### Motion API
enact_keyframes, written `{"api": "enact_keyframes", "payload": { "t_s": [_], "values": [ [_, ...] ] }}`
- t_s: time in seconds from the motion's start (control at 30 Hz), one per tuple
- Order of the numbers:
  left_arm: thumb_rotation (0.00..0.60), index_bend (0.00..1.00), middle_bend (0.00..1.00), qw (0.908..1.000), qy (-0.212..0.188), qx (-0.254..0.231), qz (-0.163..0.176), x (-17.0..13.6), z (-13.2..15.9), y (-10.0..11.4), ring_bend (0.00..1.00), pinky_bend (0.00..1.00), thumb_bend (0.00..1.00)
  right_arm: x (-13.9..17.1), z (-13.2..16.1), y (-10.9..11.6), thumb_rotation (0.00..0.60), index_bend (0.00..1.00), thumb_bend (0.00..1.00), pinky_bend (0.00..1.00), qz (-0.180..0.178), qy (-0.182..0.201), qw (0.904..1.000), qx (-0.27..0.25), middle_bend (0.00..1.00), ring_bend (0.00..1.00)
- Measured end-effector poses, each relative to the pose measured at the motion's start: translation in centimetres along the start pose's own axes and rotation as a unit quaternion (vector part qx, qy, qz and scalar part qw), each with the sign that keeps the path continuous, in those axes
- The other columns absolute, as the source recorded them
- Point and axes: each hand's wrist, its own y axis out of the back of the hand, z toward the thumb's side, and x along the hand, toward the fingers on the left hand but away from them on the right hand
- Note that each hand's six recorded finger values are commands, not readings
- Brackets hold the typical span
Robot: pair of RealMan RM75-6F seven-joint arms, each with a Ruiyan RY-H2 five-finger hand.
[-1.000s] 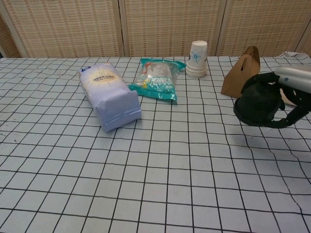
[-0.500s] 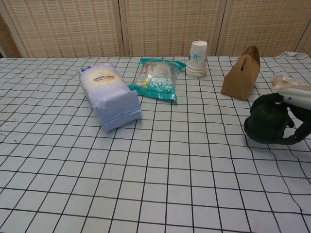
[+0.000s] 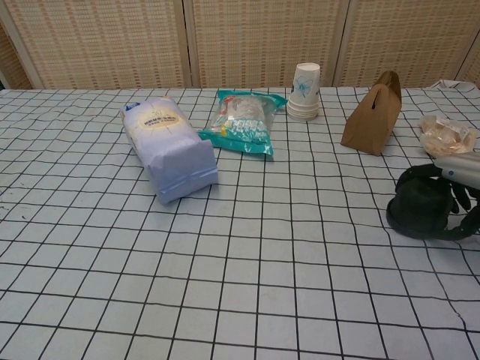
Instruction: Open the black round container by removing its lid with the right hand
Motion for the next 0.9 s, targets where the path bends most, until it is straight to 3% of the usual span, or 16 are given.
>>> {"api": "enact_keyframes", "payload": {
  "t_s": [0.2,0.4,0.6,0.77,0.9],
  "values": [
    [0.600,0.06,0.00,1.0000,0.001,0.000,0.001,0.0,0.0,0.0,0.00,0.34,0.30,0.2,-0.3,0.0,0.600,0.15,0.13,0.33,0.006,-0.002,1.0000,-0.003,0.21,0.10],
    [0.600,0.06,0.00,1.0000,0.000,0.000,0.001,0.0,0.0,0.0,0.00,0.34,0.30,0.4,-0.4,0.1,0.600,0.03,0.10,0.24,0.012,-0.002,0.9999,-0.005,0.11,0.00],
    [0.600,0.07,0.00,1.0000,0.000,0.000,0.001,0.0,0.0,0.0,0.00,0.34,0.30,0.7,-0.5,0.3,0.600,0.03,0.09,0.19,0.008,-0.003,1.0000,-0.005,0.11,0.00],
    [0.600,0.06,0.00,1.0000,-0.001,0.000,0.001,0.0,0.0,0.0,0.00,0.34,0.30,0.8,-0.6,0.7,0.600,0.14,0.09,0.19,-0.013,-0.008,0.9999,-0.006,0.11,0.00],
    [0.600,0.06,0.00,1.0000,-0.001,0.001,0.000,0.1,0.1,0.0,0.00,0.34,0.30,0.9,-0.4,1.2,0.600,0.20,0.09,0.19,-0.039,-0.008,0.9992,-0.007,0.17,0.01]
  ]
}}
